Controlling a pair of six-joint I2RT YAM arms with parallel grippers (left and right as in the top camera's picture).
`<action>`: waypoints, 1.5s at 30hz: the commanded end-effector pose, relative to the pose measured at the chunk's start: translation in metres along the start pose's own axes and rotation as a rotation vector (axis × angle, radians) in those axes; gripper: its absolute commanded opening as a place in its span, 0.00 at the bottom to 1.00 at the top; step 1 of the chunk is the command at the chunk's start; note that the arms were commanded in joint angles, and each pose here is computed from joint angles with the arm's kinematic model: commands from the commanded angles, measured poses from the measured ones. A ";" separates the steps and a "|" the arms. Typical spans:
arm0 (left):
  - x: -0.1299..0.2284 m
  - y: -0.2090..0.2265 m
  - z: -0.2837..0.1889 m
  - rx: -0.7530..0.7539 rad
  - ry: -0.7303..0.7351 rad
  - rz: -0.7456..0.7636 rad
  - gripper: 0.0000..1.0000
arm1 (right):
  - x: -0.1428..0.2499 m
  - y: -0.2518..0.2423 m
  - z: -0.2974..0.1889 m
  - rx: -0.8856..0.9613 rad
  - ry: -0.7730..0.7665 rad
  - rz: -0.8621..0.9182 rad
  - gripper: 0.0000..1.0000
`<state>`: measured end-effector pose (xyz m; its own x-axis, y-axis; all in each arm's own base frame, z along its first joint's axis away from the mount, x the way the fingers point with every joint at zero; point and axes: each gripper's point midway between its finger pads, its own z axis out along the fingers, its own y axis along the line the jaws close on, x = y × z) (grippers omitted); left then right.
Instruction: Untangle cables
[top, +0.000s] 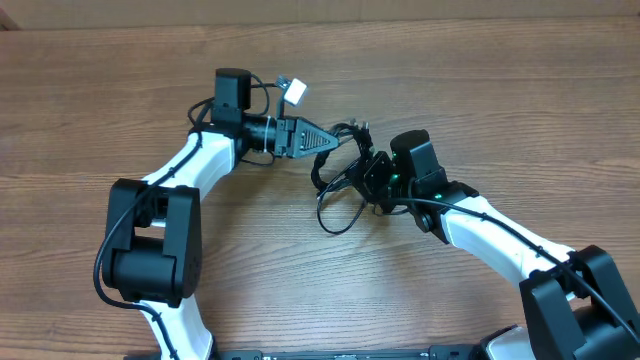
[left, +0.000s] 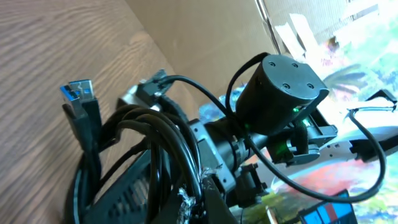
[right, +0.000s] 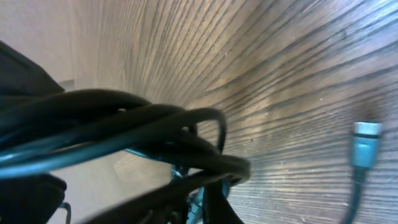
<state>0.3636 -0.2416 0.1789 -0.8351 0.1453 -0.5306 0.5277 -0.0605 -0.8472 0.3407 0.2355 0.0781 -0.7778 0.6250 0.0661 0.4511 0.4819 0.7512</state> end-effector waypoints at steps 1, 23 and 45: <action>0.006 -0.010 0.012 0.063 0.036 0.040 0.04 | 0.001 -0.001 0.011 0.004 -0.026 -0.004 0.11; 0.007 -0.011 0.016 0.066 0.044 0.043 0.04 | -0.069 0.045 -0.006 -0.156 -0.375 -0.147 0.04; 0.009 -0.012 0.019 0.072 0.051 0.043 0.04 | -0.119 0.048 -0.036 -0.236 -0.490 0.066 0.04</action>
<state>0.3570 -0.2578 0.1777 -0.8051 0.1718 -0.5677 0.5649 -0.0697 -0.8222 0.4261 0.1835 0.1248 -0.6055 0.7928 -0.0696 0.3048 0.3118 0.8999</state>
